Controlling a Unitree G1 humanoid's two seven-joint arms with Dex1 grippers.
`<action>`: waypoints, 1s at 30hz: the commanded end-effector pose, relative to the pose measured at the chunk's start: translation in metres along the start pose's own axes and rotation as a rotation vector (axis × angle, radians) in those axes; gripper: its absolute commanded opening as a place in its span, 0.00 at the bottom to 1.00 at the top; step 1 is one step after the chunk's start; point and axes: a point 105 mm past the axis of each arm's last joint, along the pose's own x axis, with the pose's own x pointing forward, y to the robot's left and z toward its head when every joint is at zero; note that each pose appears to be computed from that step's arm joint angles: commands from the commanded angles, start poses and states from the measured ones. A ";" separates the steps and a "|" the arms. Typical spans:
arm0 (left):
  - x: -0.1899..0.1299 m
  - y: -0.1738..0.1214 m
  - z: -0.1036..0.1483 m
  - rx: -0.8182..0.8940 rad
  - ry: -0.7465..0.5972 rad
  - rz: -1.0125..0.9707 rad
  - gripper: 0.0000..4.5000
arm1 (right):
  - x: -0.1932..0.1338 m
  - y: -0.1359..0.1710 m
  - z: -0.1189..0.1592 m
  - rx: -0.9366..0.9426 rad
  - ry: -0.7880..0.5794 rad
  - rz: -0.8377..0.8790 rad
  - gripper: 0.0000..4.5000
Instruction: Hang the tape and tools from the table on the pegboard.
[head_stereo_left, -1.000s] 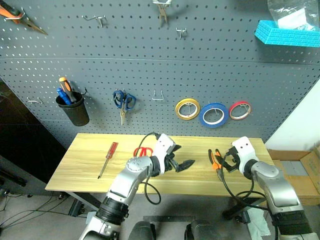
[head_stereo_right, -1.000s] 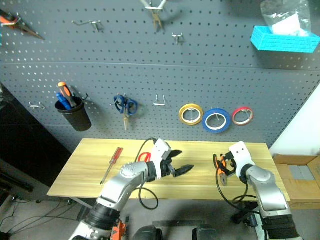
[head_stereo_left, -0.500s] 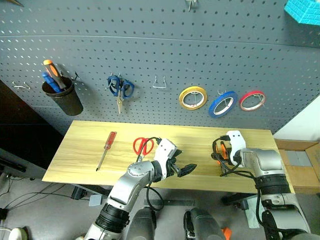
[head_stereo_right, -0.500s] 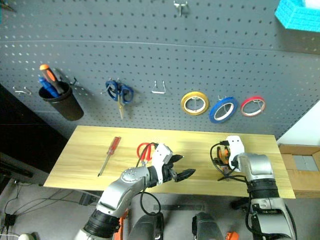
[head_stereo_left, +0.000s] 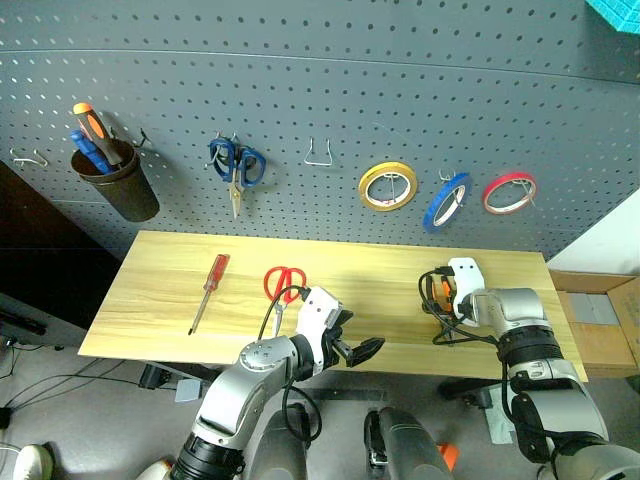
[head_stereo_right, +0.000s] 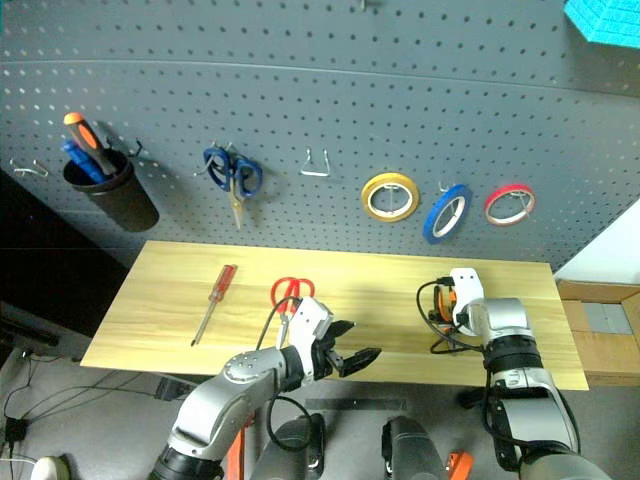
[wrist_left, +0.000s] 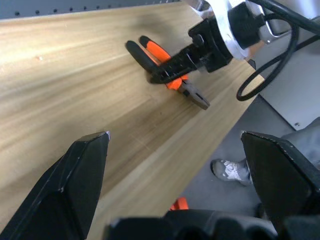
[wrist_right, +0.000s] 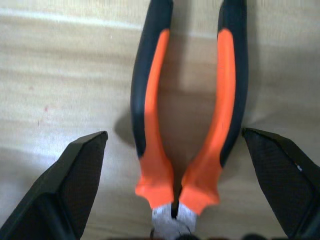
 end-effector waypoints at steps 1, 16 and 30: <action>-0.002 -0.007 0.013 0.019 -0.044 -0.022 1.00 | 0.006 0.004 -0.010 0.021 0.025 0.022 0.91; -0.007 0.004 0.027 0.048 -0.091 0.008 1.00 | -0.040 0.013 -0.002 -0.205 -0.204 0.101 0.58; -0.083 0.023 0.075 0.043 -0.271 0.216 1.00 | -0.173 0.138 0.058 -0.291 -0.904 0.457 0.58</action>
